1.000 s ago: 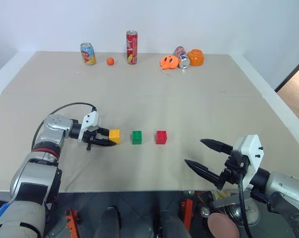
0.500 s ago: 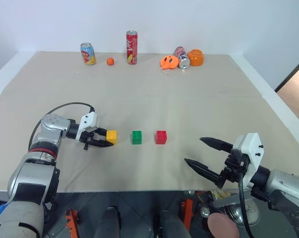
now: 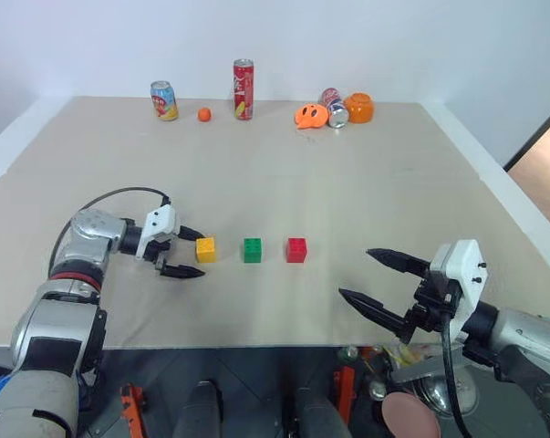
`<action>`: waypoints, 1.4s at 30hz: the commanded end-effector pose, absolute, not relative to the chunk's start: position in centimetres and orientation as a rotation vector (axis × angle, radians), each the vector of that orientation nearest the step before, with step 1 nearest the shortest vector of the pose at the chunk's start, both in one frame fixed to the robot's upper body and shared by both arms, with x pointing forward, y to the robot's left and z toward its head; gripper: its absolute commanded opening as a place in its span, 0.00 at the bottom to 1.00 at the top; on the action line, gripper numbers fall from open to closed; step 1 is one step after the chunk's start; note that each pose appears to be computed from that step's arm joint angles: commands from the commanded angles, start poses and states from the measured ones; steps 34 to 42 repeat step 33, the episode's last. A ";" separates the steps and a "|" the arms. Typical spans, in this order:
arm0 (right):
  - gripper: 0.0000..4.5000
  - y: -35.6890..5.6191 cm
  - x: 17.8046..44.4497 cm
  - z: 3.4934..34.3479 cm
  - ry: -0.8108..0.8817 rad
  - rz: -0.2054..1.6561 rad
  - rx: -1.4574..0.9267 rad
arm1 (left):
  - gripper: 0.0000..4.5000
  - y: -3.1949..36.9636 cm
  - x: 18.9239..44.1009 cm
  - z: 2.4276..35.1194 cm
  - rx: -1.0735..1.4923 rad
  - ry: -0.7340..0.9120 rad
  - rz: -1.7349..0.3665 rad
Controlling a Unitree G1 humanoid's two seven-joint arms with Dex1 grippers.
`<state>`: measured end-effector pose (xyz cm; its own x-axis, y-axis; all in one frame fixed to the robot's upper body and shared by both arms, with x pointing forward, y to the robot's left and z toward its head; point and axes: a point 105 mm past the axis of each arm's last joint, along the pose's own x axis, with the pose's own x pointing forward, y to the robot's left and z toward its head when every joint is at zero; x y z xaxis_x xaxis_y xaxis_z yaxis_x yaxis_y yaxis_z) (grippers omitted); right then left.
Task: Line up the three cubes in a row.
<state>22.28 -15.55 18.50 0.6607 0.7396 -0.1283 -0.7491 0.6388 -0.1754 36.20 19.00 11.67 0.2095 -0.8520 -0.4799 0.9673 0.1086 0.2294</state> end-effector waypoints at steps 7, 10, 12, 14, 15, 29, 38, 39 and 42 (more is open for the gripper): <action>1.00 -16.3 24.3 19.9 0.022 0.931 -0.305 | 0.99 25.6 34.7 13.6 0.666 0.407 -1.249; 1.00 -16.5 26.0 21.3 -0.040 0.909 -0.313 | 0.99 26.7 34.8 15.2 0.548 0.348 -1.161; 1.00 -16.5 27.8 22.6 -0.117 0.836 -0.285 | 0.99 27.0 35.2 16.8 0.438 0.228 -1.052; 1.00 -16.7 29.5 22.9 -0.154 0.744 -0.242 | 0.99 27.2 34.7 17.7 0.354 0.127 -0.953; 1.00 -16.8 30.2 22.7 -0.159 0.701 -0.219 | 0.99 27.2 34.4 17.9 0.321 0.085 -0.893; 1.00 -18.6 38.6 14.4 0.005 0.168 -0.121 | 0.99 26.5 29.5 14.8 -0.069 0.001 -0.149; 1.00 -18.3 39.2 13.8 0.000 0.111 -0.076 | 0.99 27.2 28.7 14.1 -0.120 -0.024 -0.003; 1.00 -18.3 39.2 13.8 0.000 0.111 -0.076 | 0.99 27.2 28.7 14.1 -0.120 -0.024 -0.003; 1.00 -18.3 39.2 13.8 0.000 0.111 -0.076 | 0.99 27.2 28.7 14.1 -0.120 -0.024 -0.003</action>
